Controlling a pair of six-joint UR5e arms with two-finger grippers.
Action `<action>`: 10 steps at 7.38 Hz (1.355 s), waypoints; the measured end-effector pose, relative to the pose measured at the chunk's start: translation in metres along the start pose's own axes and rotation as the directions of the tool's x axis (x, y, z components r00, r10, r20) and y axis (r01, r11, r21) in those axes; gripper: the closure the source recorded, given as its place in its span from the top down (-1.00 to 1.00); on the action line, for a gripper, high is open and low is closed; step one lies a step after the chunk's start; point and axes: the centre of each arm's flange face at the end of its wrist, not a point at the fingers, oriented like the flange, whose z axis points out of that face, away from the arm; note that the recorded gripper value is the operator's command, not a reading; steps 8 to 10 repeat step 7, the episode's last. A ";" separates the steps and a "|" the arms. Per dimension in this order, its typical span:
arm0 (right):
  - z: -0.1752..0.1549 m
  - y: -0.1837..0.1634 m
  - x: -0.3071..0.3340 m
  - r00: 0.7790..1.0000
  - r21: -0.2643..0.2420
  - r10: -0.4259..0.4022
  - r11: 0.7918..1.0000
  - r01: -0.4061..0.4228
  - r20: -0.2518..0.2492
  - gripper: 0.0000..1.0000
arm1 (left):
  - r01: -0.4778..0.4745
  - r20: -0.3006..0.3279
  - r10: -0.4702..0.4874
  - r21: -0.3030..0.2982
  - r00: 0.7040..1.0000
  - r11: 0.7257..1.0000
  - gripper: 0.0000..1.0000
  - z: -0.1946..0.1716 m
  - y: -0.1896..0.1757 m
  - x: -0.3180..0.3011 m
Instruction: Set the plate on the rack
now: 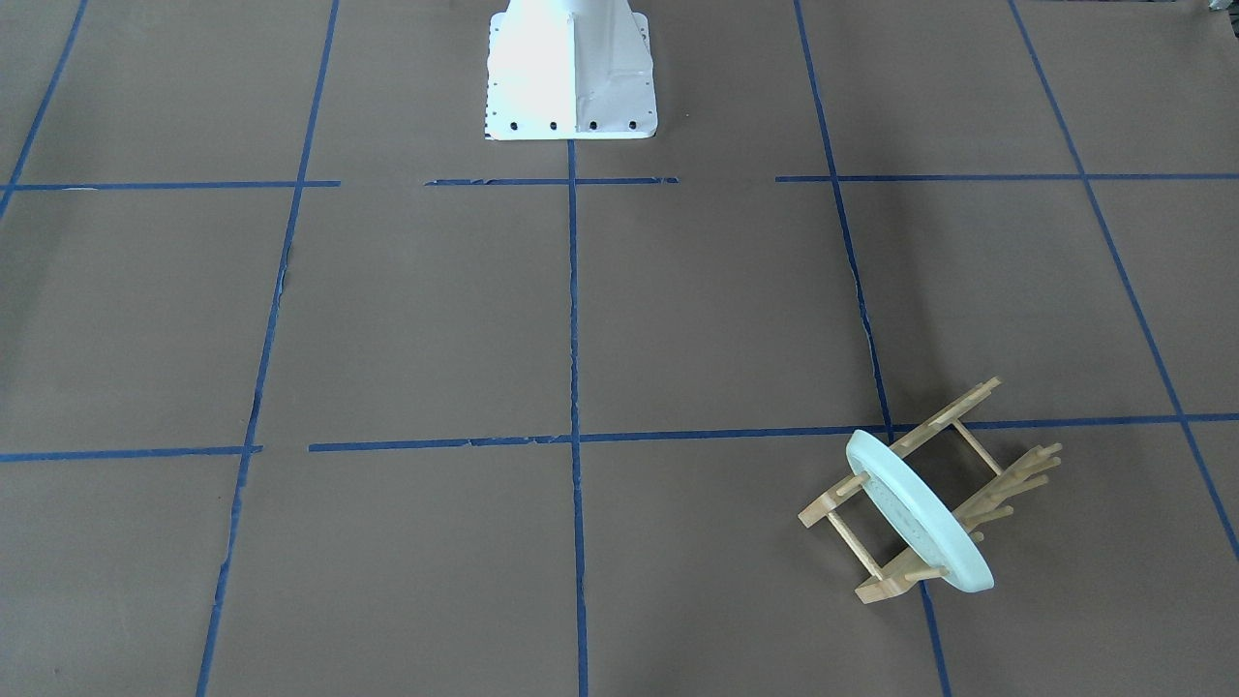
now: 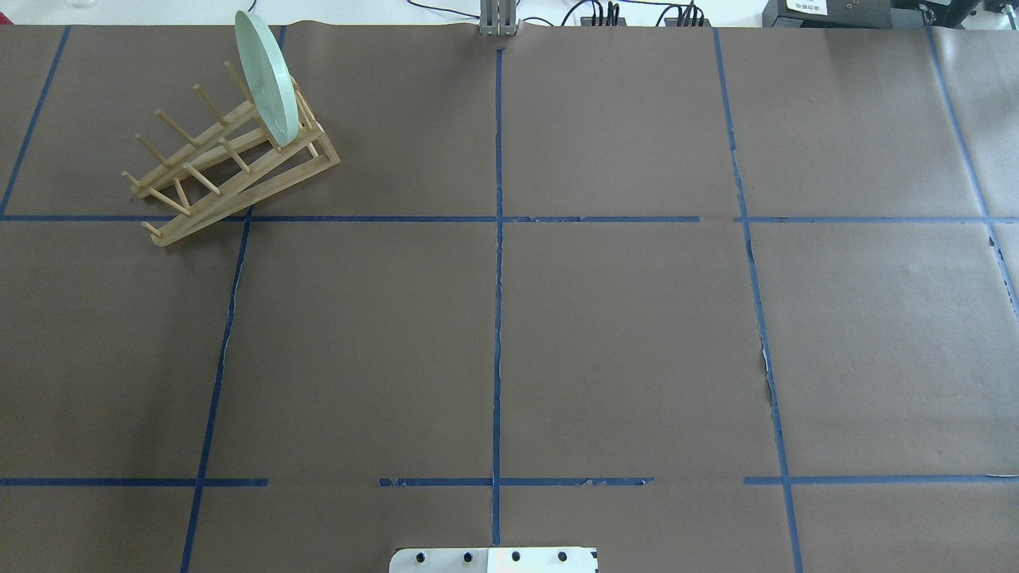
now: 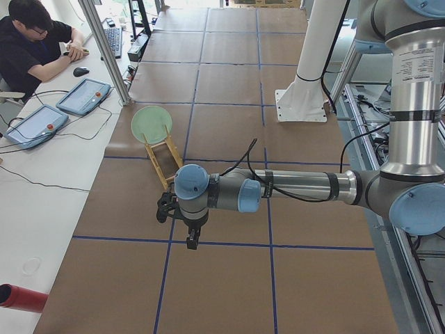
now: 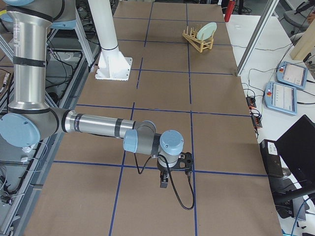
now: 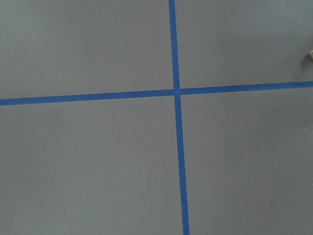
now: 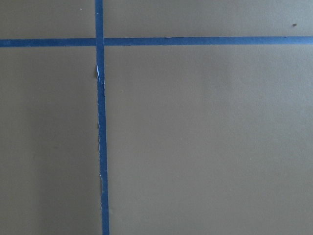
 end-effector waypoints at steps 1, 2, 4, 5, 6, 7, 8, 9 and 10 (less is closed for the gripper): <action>0.000 0.000 0.000 1.000 0.000 0.000 1.000 0.000 0.000 1.00 | -0.004 0.000 0.004 -0.001 1.000 1.000 1.00 0.000 0.000 0.000; 0.000 0.000 0.000 1.000 0.000 0.000 1.000 0.000 0.000 1.00 | -0.006 -0.001 0.006 -0.002 1.000 1.000 1.00 0.001 0.000 0.000; 0.000 0.000 0.000 1.000 0.000 0.000 1.000 0.000 0.000 1.00 | -0.007 -0.002 0.007 -0.001 1.000 1.000 1.00 0.000 0.000 0.000; 0.000 0.000 0.000 1.000 0.000 0.000 1.000 0.000 0.000 1.00 | -0.007 -0.002 0.007 0.000 1.000 1.000 1.00 0.000 0.000 0.000; 0.000 0.000 0.000 1.000 0.000 0.000 1.000 0.000 0.000 1.00 | -0.007 -0.003 0.007 0.000 1.000 1.000 1.00 0.000 0.000 0.001; 0.000 0.000 0.000 1.000 0.000 0.000 1.000 0.000 0.000 1.00 | -0.008 -0.003 0.008 -0.001 1.000 1.000 1.00 0.000 0.000 0.001; 0.000 0.000 0.000 1.000 0.000 0.000 1.000 0.000 0.000 1.00 | -0.008 -0.003 0.008 -0.001 1.000 1.000 1.00 0.000 0.000 0.001; 0.000 0.000 0.000 1.000 0.000 0.000 1.000 0.000 0.000 1.00 | -0.008 -0.003 0.008 -0.001 1.000 1.000 1.00 0.000 0.000 0.001; 0.000 0.000 0.000 1.000 0.000 0.000 1.000 0.000 0.000 1.00 | -0.008 -0.003 0.008 -0.001 1.000 1.000 1.00 0.000 0.000 0.001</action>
